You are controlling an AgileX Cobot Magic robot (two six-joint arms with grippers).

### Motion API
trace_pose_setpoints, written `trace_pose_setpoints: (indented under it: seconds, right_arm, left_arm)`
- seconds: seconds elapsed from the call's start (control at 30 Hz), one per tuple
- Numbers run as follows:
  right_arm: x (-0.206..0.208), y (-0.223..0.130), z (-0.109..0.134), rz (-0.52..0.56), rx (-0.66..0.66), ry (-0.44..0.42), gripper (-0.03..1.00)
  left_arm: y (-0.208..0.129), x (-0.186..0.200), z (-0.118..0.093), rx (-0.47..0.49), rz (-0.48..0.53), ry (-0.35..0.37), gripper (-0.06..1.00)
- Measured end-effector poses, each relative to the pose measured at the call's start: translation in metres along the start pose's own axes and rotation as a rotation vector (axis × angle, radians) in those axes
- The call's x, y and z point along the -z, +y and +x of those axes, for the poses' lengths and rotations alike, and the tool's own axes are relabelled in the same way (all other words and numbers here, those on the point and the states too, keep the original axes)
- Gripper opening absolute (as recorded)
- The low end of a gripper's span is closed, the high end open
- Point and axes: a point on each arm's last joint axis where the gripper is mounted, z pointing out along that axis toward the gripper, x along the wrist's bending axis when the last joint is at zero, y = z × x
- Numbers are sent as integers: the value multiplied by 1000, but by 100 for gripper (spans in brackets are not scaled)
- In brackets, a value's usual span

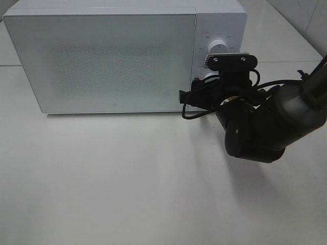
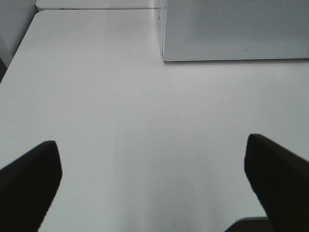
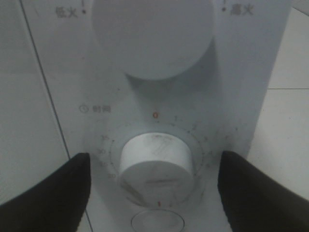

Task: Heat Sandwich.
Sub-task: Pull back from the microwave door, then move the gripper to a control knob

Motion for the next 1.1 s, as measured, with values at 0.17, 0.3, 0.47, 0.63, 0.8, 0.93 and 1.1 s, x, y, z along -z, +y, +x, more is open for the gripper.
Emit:
trace_pose_setpoints:
  seconds: [0.17,0.3,0.47,0.63,0.8,0.93,1.1]
  right_arm:
    - [0,1,0,-10,0,-2,62]
    - [0,2,0,-19,0,-5,44]
    - [0,2,0,-19,0,-5,43]
    - [0,2,0,-19,0,-5,43]
    - [0,2,0,-19,0,-5,43]
    - [0,2,0,-19,0,-5,43]
    - [0,2,0,-20,-23,-5,43]
  left_arm:
    - [0,0,0,0,0,0,97]
    - [0,0,0,0,0,0,97]
    - [0,0,0,0,0,0,97]
    - [0,0,0,0,0,0,97]
    - [0,0,0,0,0,0,97]
    - [0,0,0,0,0,0,97]
    - [0,0,0,0,0,0,97]
